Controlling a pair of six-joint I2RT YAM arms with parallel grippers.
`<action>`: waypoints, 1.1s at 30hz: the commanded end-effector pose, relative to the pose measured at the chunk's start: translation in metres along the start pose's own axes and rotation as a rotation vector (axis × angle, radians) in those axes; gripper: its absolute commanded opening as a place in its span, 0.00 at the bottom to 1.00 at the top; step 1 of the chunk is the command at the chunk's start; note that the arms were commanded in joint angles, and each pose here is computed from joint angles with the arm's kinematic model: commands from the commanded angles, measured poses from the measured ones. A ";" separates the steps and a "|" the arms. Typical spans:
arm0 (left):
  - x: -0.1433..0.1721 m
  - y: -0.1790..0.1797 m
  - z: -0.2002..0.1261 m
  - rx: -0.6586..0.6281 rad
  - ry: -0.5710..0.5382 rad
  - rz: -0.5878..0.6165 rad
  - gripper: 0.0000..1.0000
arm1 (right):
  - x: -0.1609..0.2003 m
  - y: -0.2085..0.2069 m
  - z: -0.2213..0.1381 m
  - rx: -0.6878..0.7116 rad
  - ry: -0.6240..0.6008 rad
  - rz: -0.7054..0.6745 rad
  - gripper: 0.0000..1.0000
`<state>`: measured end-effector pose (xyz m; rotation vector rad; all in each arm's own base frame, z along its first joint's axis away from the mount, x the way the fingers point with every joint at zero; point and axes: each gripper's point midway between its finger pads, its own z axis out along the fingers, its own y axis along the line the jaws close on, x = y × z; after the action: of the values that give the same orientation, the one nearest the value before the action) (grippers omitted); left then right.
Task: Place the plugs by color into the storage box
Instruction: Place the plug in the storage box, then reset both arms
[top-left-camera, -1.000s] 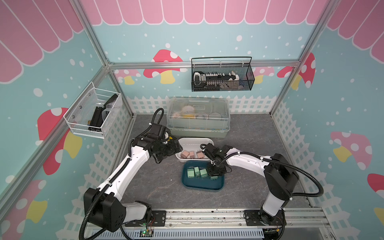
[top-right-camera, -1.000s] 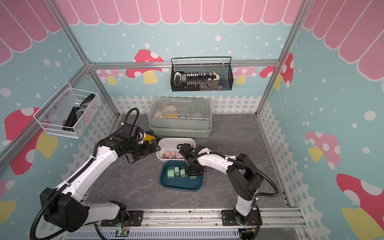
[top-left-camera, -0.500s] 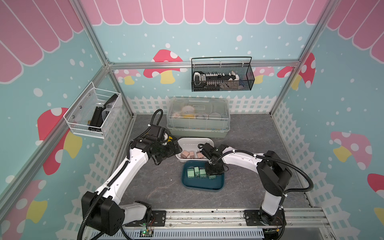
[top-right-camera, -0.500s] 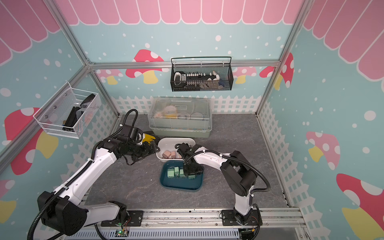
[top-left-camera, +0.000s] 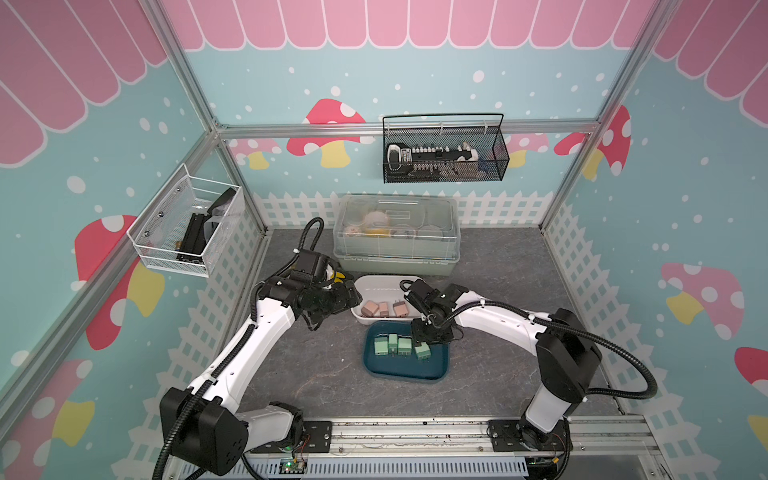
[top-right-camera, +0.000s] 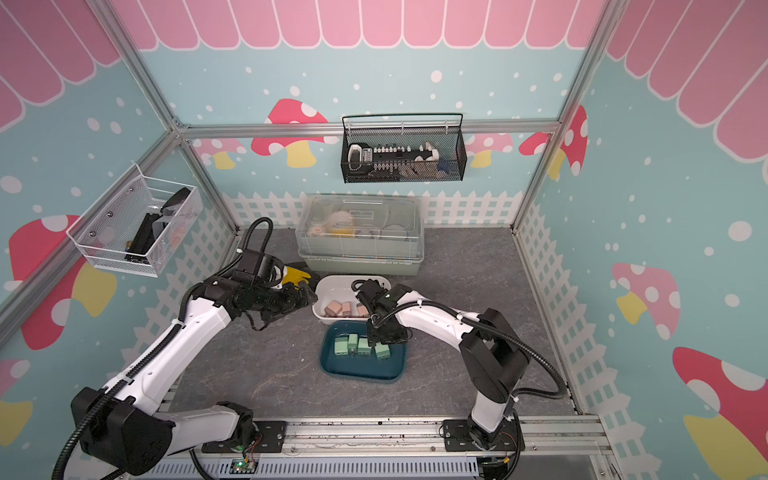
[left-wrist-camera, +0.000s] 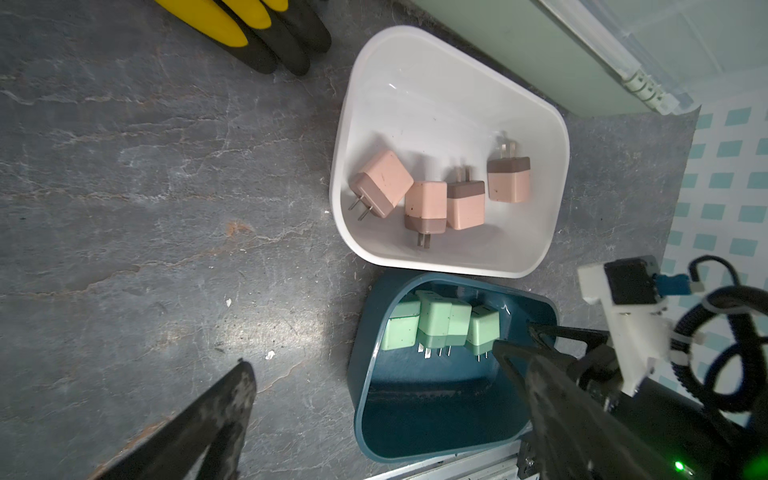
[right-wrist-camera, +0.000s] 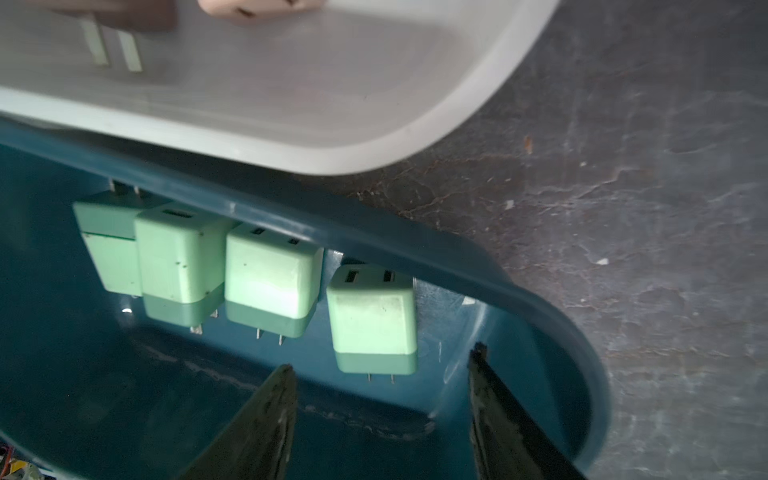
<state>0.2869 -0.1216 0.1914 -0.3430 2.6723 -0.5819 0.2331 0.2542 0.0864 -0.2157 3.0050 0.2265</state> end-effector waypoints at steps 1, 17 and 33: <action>-0.015 0.004 -0.016 -0.019 -0.104 0.017 0.98 | -0.010 -0.025 -0.033 0.034 -0.081 0.028 0.67; -0.049 0.123 -0.069 -0.376 -0.742 -0.080 0.99 | -0.047 -0.211 -0.109 0.366 -0.674 0.202 0.99; -0.070 0.154 -0.002 -0.326 -1.064 0.161 0.99 | -0.051 -0.290 -0.071 0.644 -0.832 0.165 0.97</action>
<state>0.2896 0.0415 0.0856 -0.3832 1.9929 0.2174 0.2970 -0.0375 0.1070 0.1977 2.2524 -0.5399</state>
